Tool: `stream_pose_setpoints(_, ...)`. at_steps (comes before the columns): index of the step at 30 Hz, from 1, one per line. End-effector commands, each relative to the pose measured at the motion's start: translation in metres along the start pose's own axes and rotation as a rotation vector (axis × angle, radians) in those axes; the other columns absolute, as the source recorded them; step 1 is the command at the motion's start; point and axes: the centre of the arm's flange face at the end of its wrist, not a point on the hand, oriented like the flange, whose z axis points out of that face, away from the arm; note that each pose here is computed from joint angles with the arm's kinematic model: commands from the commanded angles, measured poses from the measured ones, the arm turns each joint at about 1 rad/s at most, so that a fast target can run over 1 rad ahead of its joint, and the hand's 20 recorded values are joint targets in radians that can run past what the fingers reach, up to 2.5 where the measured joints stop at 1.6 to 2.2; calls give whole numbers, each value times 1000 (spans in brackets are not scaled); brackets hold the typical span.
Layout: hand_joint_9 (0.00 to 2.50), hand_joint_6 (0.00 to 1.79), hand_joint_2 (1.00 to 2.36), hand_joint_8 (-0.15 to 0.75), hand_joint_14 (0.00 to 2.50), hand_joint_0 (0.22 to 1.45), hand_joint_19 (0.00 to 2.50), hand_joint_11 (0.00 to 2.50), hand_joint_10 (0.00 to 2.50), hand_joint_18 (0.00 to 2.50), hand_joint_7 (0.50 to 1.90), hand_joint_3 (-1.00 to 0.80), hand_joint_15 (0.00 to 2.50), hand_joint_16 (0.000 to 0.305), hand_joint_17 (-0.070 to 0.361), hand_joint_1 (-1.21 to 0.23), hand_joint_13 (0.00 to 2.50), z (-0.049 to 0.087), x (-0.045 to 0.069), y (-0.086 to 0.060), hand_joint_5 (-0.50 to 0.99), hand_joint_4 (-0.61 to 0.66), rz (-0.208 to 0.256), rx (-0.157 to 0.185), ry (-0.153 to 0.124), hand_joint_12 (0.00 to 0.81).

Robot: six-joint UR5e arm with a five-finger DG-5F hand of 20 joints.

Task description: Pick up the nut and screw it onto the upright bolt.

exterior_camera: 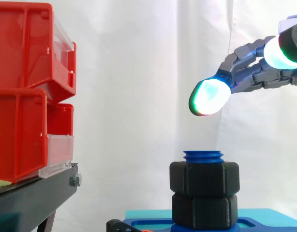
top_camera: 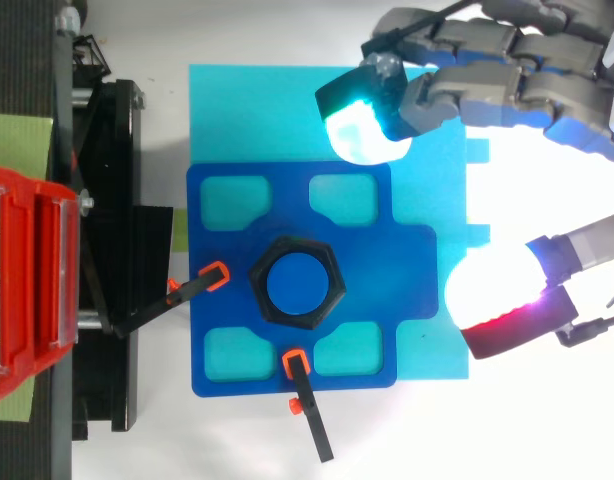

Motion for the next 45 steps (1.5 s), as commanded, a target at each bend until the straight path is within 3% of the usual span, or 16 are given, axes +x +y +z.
stream_pose_setpoints(1, 184, 501, 1000, 202, 0, 479, 0, 0, 0, 0, 602, -500, 0, 43, 97, -322, 0, 0, 0, 0, -238, 89, -1, 0, 0, 354)
stream_pose_setpoints(19, 116, 501, 1000, 199, 0, 473, 0, 0, 0, 0, 652, -500, 0, 44, 100, -317, 0, 0, -1, 0, -240, 47, 0, 0, -2, 357)
stream_pose_setpoints(45, 92, 501, 1000, 194, 0, 477, 0, 0, 0, 0, 621, -500, 0, 44, 99, -312, 0, 0, 1, 0, -238, 36, -1, 1, 1, 357)
